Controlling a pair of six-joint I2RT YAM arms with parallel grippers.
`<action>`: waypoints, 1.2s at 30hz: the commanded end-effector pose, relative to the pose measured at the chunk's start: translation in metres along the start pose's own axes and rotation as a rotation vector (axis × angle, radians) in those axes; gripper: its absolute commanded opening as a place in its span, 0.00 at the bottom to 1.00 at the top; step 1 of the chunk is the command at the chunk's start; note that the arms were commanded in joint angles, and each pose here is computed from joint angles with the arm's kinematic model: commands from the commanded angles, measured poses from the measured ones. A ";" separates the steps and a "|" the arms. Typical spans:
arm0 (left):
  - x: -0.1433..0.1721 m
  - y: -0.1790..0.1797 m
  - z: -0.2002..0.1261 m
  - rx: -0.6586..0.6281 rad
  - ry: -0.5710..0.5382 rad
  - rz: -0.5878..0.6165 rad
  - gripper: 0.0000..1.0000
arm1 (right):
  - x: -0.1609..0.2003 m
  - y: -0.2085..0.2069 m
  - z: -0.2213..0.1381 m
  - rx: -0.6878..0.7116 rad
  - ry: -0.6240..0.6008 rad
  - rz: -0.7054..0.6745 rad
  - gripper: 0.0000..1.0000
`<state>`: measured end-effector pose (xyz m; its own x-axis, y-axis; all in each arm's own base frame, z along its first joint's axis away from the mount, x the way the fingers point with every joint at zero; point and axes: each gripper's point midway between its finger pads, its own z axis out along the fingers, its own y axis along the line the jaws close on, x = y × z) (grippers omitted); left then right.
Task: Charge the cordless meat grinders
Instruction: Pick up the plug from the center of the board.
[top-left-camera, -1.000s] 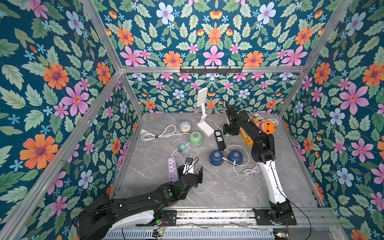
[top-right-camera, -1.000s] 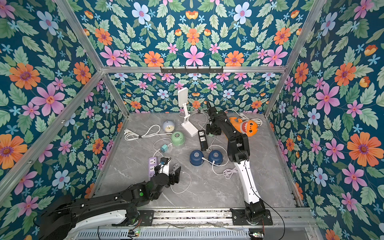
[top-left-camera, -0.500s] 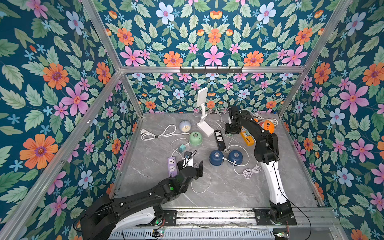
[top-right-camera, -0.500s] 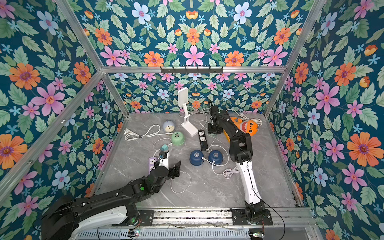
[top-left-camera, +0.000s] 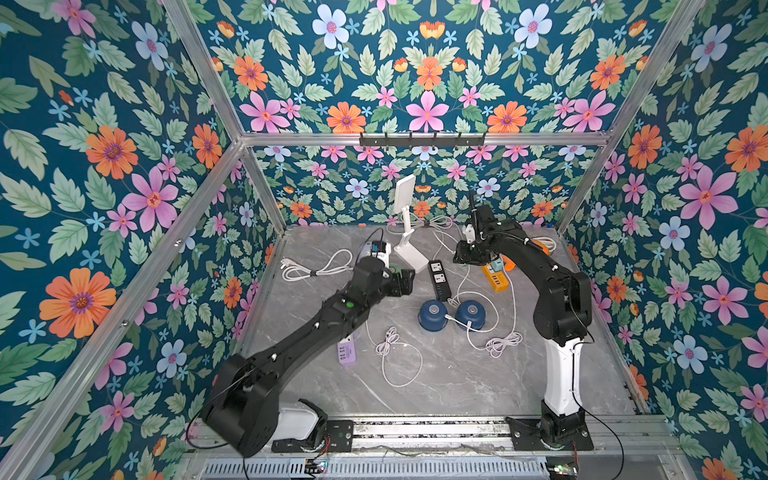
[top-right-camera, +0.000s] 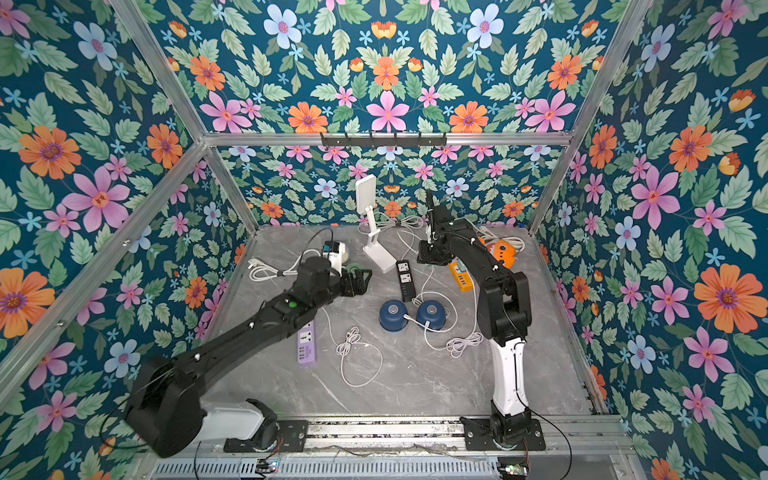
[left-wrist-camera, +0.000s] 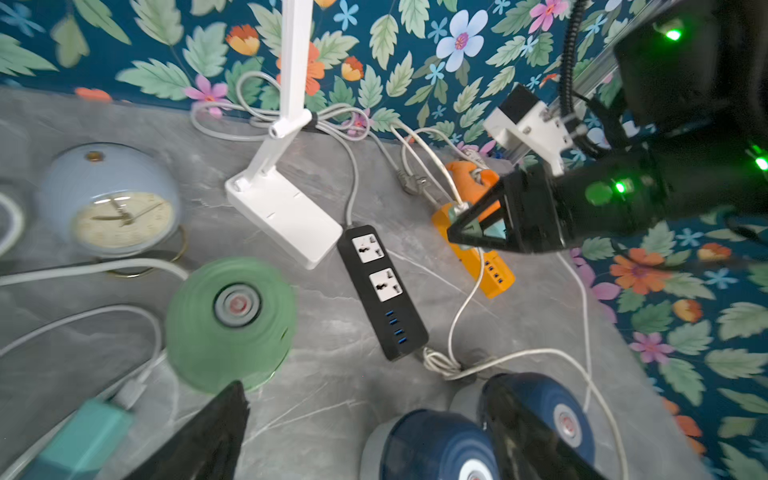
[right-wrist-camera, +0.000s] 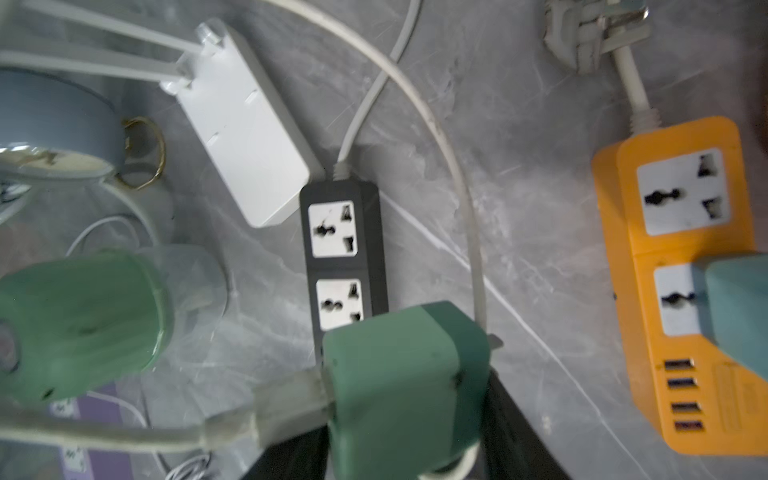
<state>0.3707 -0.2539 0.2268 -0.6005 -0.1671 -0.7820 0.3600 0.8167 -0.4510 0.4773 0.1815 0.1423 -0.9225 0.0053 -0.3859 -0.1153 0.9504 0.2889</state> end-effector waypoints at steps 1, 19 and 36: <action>0.007 -0.036 0.012 0.198 0.199 -0.115 0.88 | 0.004 0.018 -0.018 -0.080 -0.054 -0.081 0.28; 0.048 -0.089 0.047 0.242 0.354 -0.271 0.78 | 0.065 0.066 -0.044 -0.154 -0.085 -0.253 0.28; 0.048 -0.077 0.014 0.248 0.167 -0.267 0.78 | 0.069 0.066 -0.039 -0.138 -0.028 -0.156 0.27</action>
<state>0.3235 -0.3401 0.2012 -0.8591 -0.2025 -0.4700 0.2659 0.6082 -0.7480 0.3904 0.2376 0.1710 -0.8496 -0.1668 -0.5004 -0.3609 0.8756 0.3210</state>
